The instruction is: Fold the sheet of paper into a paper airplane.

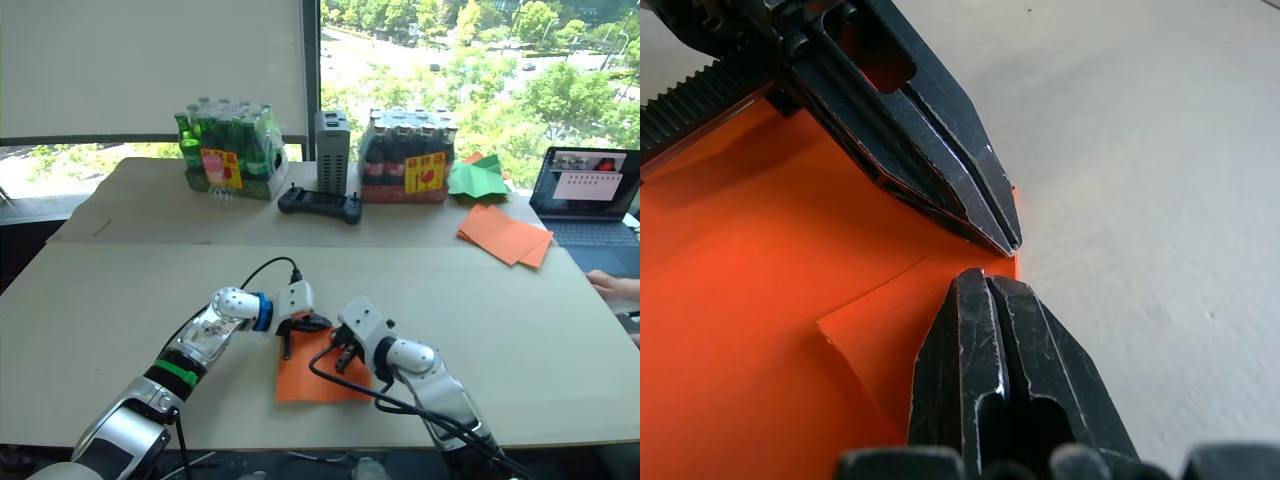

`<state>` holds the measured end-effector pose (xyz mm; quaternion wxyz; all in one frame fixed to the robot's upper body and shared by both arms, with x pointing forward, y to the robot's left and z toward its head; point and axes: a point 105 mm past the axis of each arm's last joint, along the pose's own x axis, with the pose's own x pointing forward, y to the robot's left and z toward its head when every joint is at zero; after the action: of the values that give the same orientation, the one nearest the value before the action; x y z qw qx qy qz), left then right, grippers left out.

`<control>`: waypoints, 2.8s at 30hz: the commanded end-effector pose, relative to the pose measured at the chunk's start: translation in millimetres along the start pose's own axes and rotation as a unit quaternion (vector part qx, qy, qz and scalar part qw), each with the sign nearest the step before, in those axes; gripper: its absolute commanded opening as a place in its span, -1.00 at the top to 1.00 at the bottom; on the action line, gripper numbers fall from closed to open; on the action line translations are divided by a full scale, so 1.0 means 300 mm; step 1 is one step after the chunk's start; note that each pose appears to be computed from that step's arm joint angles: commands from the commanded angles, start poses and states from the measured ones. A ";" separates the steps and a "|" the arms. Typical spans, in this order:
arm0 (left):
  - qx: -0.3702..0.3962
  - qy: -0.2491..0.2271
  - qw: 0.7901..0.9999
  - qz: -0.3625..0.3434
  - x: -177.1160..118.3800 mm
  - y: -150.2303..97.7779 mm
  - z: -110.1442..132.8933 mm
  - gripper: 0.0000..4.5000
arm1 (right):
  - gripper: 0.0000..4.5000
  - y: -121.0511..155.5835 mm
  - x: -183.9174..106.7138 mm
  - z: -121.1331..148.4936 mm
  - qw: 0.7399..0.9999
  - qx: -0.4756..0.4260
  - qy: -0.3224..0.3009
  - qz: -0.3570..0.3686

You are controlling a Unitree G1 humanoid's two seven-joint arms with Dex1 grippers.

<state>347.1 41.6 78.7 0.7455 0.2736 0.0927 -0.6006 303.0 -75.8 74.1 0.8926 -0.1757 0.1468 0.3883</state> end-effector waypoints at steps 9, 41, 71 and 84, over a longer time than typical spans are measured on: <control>0.003 0.005 1.000 -0.006 0.011 -0.018 -0.009 1.00 | 0.99 -0.003 -0.060 -0.143 0.995 0.051 0.081 -0.010; 0.006 0.004 1.000 -0.016 0.013 -0.028 -0.010 1.00 | 0.99 -0.001 -0.221 0.018 0.998 0.058 -0.025 -0.015; -0.225 -0.107 0.960 0.131 -0.282 0.065 0.021 0.76 | 1.00 0.060 -0.019 -0.045 0.999 -0.002 0.021 0.026; -0.391 -0.125 0.903 0.126 -0.251 -0.010 -0.041 0.06 | 1.00 0.043 -0.010 -0.036 1.000 -0.004 0.017 0.015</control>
<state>328.0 114.5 96.1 0.8661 -0.1107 0.2034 -0.4429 292.0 -71.5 73.2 0.8866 -0.1833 0.1431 0.3999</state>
